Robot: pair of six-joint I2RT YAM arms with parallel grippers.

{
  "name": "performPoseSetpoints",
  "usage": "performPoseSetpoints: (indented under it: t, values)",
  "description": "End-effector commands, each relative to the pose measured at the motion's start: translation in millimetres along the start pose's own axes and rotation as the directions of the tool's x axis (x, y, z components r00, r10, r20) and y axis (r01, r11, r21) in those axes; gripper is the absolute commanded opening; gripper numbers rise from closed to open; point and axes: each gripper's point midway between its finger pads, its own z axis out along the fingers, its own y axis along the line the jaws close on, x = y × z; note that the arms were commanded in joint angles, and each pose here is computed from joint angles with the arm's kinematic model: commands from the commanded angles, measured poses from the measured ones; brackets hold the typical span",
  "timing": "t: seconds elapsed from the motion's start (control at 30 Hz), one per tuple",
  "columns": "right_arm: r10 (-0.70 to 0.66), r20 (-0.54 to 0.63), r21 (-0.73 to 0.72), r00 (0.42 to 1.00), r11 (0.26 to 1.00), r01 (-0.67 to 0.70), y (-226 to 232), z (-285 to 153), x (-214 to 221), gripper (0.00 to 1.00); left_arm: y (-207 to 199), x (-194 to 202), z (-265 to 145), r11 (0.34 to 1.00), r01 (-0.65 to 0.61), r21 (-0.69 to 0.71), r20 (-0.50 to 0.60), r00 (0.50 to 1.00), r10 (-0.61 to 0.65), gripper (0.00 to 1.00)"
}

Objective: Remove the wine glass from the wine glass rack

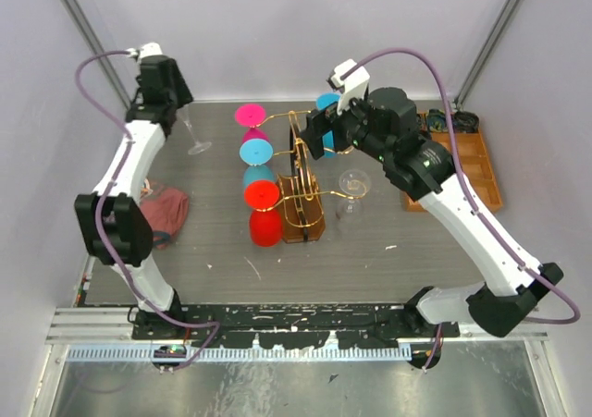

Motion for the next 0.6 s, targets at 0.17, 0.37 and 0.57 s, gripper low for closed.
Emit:
performPoseSetpoints:
  t: [0.17, 0.37, 0.57]
  values:
    - [0.130, 0.062, -0.056, 0.990, 0.990, -0.126, -11, 29, -9, 1.00, -8, -23, 62, 0.981, -0.057, -0.184, 0.327, 0.938, 0.116, 0.34]
    - [0.134, 0.043, -0.049, 0.990, 0.990, -0.132, -21, 42, -2, 1.00, -13, -22, 98, 0.970, -0.057, -0.238, 0.437, 0.885, 0.159, 0.37]
    - [0.149, 0.019, -0.040, 0.989, 0.988, -0.148, -32, 59, 8, 1.00, -20, -5, 123, 0.976, -0.034, -0.215, 0.488, 0.862, 0.137, 0.35]
